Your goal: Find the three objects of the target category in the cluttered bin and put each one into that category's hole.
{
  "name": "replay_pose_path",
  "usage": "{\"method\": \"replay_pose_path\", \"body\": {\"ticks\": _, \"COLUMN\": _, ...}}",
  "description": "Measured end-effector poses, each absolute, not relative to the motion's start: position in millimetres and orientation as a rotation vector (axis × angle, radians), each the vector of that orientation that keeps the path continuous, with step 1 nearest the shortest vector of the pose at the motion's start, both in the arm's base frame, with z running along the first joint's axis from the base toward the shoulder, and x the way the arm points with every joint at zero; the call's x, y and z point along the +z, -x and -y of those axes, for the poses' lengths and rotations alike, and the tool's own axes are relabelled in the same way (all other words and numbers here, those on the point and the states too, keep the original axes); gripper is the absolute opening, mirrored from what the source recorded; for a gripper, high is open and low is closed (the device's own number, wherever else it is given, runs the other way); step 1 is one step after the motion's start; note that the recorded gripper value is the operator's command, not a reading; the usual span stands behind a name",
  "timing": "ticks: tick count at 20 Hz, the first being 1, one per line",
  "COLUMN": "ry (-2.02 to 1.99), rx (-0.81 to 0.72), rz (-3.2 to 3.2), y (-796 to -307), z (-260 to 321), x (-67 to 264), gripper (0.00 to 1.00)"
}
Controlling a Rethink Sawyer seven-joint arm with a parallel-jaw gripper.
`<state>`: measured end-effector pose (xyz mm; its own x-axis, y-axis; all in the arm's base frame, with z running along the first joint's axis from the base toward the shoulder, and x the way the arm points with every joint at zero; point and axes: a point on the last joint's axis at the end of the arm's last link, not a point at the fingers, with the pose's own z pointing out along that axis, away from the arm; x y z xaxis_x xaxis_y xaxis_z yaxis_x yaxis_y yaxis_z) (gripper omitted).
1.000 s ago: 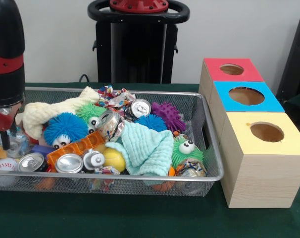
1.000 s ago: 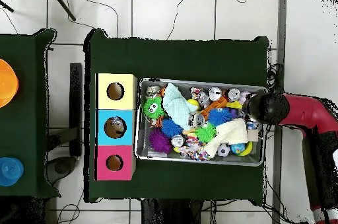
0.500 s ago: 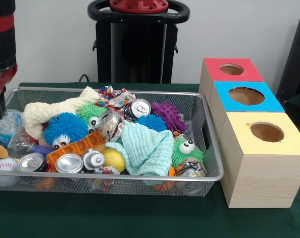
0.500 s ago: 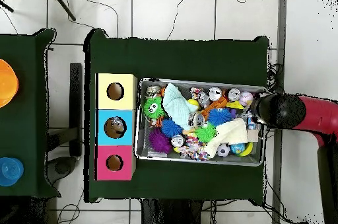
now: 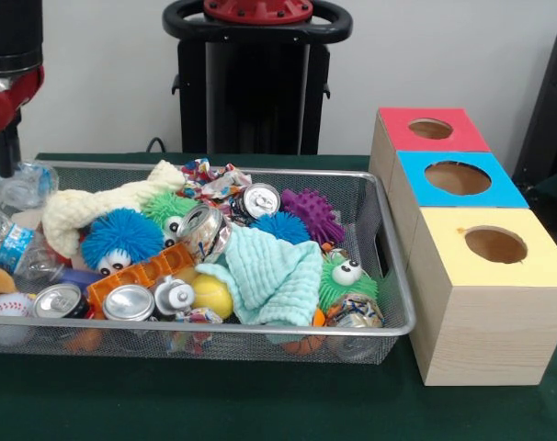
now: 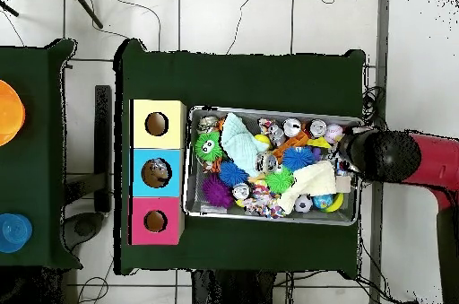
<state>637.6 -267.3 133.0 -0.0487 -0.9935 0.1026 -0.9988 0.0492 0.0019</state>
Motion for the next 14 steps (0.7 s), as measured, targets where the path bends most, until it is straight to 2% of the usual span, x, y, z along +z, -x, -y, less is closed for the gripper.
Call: {"method": "replay_pose_path", "body": {"ticks": 14, "ry": -2.114, "rx": -0.052, "rz": 2.224, "y": -629.5, "z": 180.5, "x": 142.8, "gripper": 0.00}}
